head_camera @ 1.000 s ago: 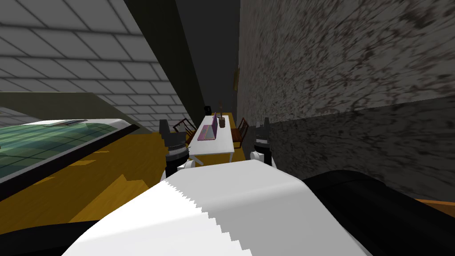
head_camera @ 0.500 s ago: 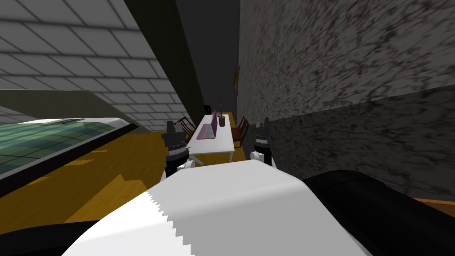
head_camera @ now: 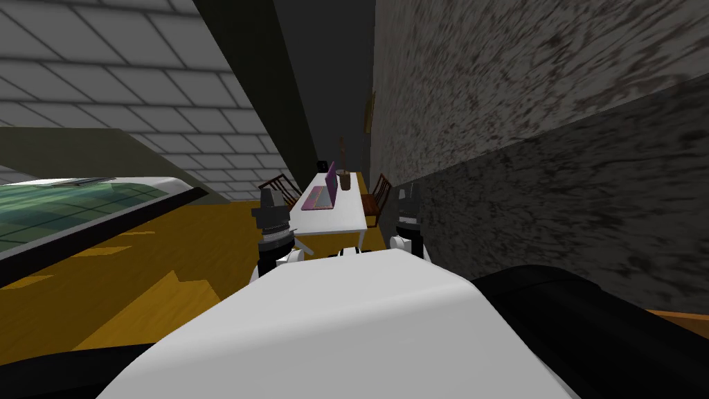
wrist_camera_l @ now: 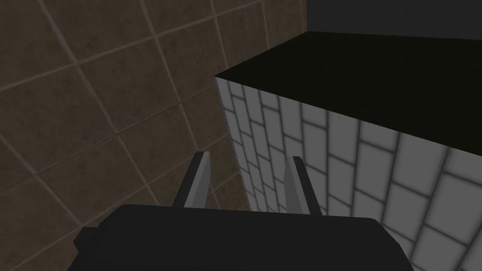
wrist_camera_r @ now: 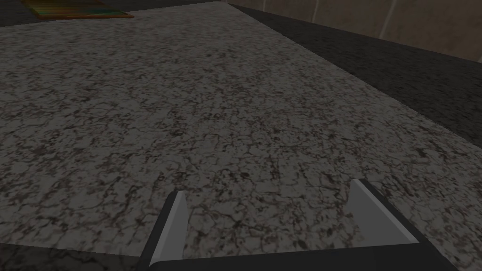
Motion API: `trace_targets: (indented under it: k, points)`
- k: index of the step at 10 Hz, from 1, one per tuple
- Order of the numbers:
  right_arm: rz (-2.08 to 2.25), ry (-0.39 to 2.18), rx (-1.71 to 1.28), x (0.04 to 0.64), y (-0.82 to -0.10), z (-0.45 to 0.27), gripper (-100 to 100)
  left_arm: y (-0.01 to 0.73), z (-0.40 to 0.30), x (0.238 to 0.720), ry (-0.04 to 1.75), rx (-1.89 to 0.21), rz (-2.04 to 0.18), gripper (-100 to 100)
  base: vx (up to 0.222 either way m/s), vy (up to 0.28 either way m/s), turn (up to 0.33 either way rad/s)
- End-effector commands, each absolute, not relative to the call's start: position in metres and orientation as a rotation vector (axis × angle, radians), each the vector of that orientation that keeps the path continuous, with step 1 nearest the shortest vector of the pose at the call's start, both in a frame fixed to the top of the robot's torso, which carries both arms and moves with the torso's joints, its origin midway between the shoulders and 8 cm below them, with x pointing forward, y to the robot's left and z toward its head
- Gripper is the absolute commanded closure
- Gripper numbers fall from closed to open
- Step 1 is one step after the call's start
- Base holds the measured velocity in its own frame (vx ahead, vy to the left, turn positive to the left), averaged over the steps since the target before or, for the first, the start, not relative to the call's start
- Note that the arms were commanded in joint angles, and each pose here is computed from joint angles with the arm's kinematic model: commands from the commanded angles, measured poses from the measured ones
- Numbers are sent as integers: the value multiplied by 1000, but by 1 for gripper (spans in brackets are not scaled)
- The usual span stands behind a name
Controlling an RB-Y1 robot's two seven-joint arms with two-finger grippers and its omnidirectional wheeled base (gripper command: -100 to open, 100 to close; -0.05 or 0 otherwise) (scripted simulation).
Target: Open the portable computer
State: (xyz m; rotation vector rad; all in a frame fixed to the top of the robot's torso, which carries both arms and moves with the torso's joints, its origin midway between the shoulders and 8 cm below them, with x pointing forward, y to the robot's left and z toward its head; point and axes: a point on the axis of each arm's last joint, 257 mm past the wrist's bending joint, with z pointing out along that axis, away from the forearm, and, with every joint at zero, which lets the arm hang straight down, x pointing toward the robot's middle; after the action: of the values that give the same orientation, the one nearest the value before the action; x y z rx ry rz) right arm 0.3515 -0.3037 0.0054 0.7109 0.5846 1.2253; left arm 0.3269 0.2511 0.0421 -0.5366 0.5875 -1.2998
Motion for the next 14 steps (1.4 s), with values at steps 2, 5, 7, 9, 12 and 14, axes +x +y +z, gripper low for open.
trace_targets:
  k: [2, 5, 7, 9, 12, 14]
  points:
    - [1225, 585, 712, 352, -304, 5, 0, 244, 31, 336, 679, -488, -1283, -100, -4, -10, -30]
    - [1225, 585, 712, 352, -304, 5, 0, 243, 14, 351, 761, -464, -1243, -100, -3, -17, -45]
    - [1225, 585, 712, 352, -304, 5, 0, 247, 0, 364, 810, -459, -1205, -100, -2, -23, -58]
    - [1225, 585, 712, 352, -304, 5, 0, 252, -14, 377, 855, -462, -1159, -100, -4, -26, -66]
    - [1225, 585, 712, 352, -304, 5, 0, 264, -36, 399, 913, -477, -1085, -100, -1, -31, -75]
    - [1225, 585, 712, 352, -304, 5, 0, 269, -45, 407, 935, -487, -1057, -100, -3, -18, -38]
